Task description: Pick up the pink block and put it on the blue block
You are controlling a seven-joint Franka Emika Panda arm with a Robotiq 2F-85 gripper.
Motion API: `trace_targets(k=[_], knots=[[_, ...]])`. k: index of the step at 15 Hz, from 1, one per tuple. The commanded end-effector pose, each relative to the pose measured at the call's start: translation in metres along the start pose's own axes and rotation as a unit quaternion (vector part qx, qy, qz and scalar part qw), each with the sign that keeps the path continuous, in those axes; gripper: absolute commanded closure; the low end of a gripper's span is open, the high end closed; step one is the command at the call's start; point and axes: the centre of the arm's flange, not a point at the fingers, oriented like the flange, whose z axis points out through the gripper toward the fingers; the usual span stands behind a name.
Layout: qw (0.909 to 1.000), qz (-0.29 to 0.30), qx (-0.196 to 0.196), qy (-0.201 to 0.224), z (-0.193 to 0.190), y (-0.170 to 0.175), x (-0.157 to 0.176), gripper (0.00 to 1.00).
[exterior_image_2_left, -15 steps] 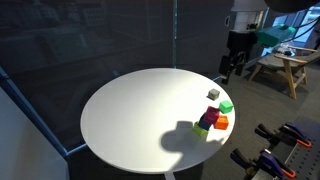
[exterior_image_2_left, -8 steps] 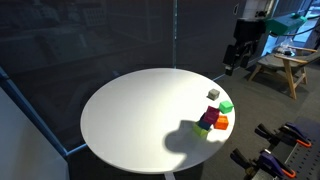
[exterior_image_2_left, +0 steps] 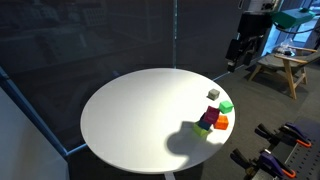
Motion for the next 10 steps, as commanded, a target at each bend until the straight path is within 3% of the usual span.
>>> trace_targets(k=[1,10], knots=[[0.9999,-0.002,0.014,0.0,-0.0073,0.0036,-0.0085,0.0],[1.0,0.0,0.002,0.002,-0.0019,0.0,-0.0012,0.0]])
